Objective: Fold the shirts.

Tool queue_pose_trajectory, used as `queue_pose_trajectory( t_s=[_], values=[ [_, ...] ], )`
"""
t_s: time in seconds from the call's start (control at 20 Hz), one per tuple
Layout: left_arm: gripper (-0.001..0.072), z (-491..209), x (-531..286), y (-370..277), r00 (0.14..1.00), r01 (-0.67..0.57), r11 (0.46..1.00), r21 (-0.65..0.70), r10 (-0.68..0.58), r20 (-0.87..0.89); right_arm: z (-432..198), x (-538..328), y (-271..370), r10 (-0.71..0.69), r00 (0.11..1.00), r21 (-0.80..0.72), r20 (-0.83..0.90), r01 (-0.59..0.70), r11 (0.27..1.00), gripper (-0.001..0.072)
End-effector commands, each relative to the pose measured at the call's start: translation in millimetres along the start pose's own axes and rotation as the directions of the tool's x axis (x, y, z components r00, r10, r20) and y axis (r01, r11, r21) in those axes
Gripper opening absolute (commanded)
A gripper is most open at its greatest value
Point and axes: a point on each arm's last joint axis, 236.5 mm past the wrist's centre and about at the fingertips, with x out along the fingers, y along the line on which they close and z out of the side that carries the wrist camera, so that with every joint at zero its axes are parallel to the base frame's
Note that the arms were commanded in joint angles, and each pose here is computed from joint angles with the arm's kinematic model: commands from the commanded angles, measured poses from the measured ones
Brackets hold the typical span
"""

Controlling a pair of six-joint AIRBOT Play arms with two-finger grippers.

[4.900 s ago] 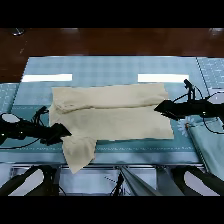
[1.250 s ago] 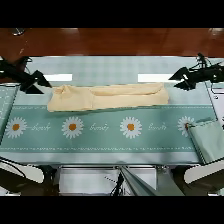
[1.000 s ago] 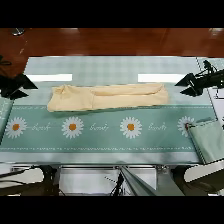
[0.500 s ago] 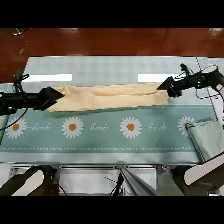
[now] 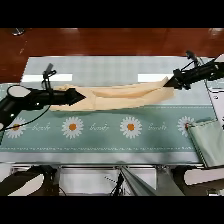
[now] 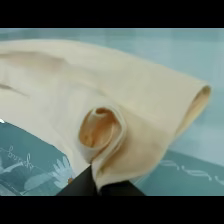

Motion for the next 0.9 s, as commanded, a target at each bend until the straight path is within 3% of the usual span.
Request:
queue_pose_trajectory(
  t_s=[0.0, 0.25, 0.5, 0.7, 0.85],
  values=[
    [0.0016, -7, 50, -33, 0.996, -0.002, 0.996, 0.092, 0.011, -0.09, -25, -63, 43, -0.078, 0.988, -0.137, 0.133, 0.096, 0.986, 0.0022],
    [0.0016, -14, 148, -106, 0.979, 0.035, 0.983, 0.18, 0.003, -0.205, -80, -111, 90, -0.095, 0.954, -0.195, 0.283, 0.154, 0.969, 0.0022],
    [0.0017, -82, 242, -172, 0.937, 0.117, 0.977, 0.18, -0.049, -0.346, -101, -131, 111, -0.085, 0.929, -0.214, 0.359, 0.17, 0.962, 0.0022],
    [0.0018, -154, 274, -208, 0.893, 0.177, 0.962, 0.208, -0.068, -0.446, -101, -132, 113, -0.082, 0.926, -0.213, 0.368, 0.169, 0.962, 0.0022],
    [0.0018, -142, 267, -212, 0.89, 0.175, 0.97, 0.167, -0.083, -0.449, -100, -133, 113, -0.082, 0.924, -0.212, 0.372, 0.17, 0.962, 0.0023]
  ],
)
